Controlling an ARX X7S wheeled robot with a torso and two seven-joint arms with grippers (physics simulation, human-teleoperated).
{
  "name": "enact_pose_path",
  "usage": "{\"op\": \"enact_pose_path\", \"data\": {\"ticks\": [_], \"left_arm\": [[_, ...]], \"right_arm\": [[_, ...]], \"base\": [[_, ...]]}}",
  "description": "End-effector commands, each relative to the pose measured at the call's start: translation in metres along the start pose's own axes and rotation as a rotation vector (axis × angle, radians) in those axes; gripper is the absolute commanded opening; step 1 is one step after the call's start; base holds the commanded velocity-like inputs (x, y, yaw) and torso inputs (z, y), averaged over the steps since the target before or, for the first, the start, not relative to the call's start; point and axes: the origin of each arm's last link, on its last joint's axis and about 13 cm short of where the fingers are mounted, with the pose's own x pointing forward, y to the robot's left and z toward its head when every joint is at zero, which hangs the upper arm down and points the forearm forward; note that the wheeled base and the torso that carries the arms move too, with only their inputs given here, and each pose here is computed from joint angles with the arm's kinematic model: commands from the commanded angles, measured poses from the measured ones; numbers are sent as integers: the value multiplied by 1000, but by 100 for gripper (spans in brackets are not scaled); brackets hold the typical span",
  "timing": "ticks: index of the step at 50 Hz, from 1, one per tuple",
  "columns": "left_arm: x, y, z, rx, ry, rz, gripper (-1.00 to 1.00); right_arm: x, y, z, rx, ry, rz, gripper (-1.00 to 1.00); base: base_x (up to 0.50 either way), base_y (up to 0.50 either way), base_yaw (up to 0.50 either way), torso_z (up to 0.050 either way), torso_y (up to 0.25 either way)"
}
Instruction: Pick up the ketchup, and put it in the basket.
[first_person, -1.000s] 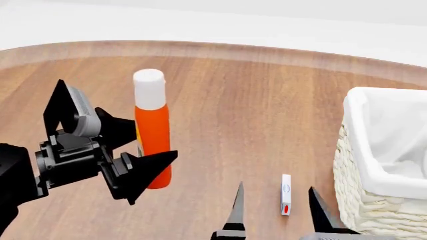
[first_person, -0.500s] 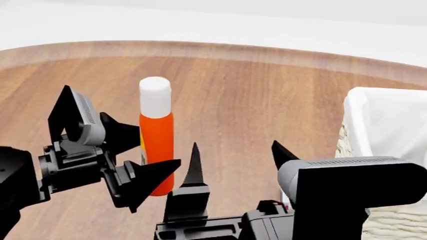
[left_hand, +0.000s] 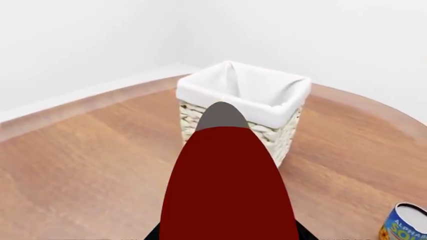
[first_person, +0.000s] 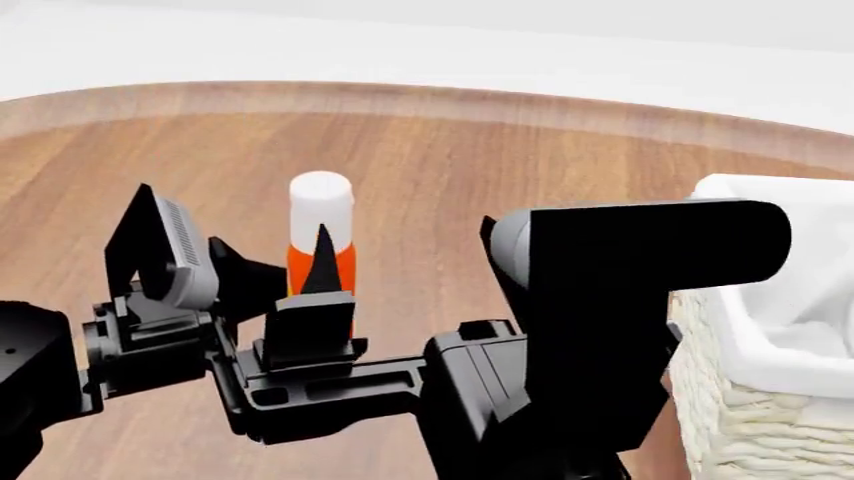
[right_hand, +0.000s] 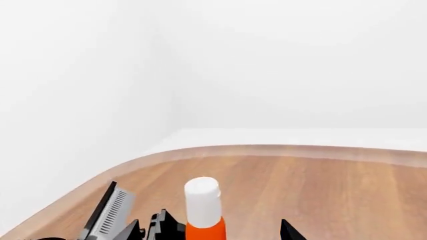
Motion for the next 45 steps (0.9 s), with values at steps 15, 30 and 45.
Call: {"op": "enact_pose_path", "data": {"ticks": [15,30,45], "left_arm": [[3,-4,7,-13,-31,-63,-100],[3,-5,8,-10,-25,-74,-100],[1,-6,7,-7,-27,-80,-100]], "right_arm": [[26,6,9,73,-2,58,100],[44,7,-2,103,63,68,100],[60,2,-9,90,104,55,100]], "base": [[0,0,0,0,1],[0,0,0,0,0],[0,0,0,0,1]]}}
